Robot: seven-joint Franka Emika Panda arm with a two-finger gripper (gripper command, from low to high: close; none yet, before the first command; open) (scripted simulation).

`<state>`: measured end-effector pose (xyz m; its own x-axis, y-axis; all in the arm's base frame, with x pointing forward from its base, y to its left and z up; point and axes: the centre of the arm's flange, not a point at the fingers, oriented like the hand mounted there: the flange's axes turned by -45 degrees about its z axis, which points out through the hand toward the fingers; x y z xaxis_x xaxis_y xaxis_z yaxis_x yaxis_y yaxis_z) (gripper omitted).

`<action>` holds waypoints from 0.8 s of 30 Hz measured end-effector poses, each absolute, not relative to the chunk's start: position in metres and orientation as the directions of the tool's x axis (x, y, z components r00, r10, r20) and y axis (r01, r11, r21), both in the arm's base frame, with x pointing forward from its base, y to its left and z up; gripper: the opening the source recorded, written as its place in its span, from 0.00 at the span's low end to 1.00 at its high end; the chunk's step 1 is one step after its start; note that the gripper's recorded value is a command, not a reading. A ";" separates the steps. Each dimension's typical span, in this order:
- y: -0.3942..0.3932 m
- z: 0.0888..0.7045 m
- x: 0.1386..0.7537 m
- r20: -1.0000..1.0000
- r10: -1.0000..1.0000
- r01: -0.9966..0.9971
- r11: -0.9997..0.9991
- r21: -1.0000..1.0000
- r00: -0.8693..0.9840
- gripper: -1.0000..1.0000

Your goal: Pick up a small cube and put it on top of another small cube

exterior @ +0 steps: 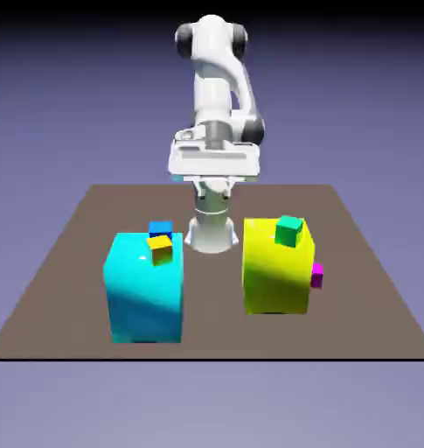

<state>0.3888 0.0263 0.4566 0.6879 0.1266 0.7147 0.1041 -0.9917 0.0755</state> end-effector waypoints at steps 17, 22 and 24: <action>0.311 0.284 0.357 -0.065 0.843 0.816 -0.492 0.303 0.533 0.50; 0.344 0.241 0.340 -0.281 0.842 0.882 -0.397 0.253 0.460 0.50; 0.358 0.225 0.330 -0.361 0.833 0.906 -0.357 0.229 0.419 0.50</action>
